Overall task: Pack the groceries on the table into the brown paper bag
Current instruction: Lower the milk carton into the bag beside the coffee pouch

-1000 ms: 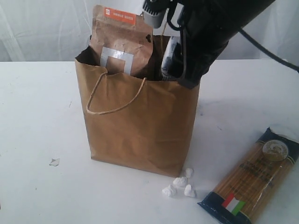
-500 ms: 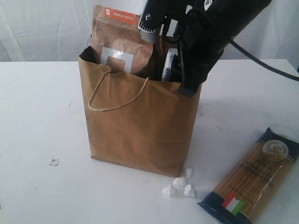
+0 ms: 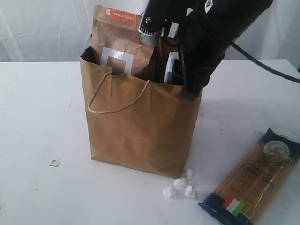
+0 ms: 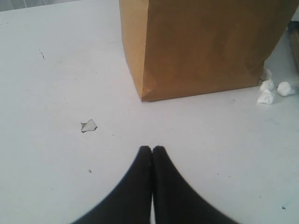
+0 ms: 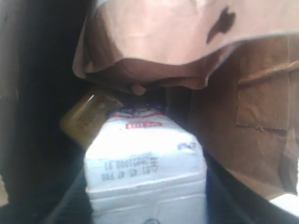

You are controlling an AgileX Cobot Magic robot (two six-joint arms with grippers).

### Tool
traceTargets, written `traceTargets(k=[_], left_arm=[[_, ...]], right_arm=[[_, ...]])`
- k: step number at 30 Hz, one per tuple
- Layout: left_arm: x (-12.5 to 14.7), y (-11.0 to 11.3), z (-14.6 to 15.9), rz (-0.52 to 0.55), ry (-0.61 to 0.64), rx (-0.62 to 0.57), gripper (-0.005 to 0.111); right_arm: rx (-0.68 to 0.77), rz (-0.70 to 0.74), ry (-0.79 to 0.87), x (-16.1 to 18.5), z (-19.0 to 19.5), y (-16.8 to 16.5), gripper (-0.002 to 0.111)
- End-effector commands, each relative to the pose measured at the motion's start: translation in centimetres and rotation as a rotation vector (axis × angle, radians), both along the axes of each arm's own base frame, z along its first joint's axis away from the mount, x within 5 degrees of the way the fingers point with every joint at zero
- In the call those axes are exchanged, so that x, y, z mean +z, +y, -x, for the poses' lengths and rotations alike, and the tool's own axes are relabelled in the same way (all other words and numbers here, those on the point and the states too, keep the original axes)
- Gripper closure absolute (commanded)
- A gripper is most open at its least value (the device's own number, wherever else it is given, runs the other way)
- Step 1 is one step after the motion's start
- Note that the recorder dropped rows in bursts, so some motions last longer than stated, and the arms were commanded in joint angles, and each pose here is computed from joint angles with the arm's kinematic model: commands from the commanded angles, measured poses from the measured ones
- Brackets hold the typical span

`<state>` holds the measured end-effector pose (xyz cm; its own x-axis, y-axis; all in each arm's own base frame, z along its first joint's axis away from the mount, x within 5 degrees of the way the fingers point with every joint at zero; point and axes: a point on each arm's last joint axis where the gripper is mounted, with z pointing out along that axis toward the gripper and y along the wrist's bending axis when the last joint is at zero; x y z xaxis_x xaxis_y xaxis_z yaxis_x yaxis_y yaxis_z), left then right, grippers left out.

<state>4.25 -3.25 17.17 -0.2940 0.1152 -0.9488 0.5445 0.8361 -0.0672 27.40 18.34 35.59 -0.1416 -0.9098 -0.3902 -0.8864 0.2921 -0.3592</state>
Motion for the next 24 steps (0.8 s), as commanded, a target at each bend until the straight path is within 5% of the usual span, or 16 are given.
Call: traceTargets(k=[1, 24], left_arm=[[-0.1, 0.0, 0.0, 0.012, 0.008, 0.006, 0.107], [-0.1, 0.0, 0.0, 0.012, 0.008, 0.006, 0.107]], right_arm=[[-0.004, -0.031, -0.017, 0.8, 0.3, 0.2, 0.053], [-0.051, -0.126, -0.097, 3.5, 1.7, -0.8, 0.045]])
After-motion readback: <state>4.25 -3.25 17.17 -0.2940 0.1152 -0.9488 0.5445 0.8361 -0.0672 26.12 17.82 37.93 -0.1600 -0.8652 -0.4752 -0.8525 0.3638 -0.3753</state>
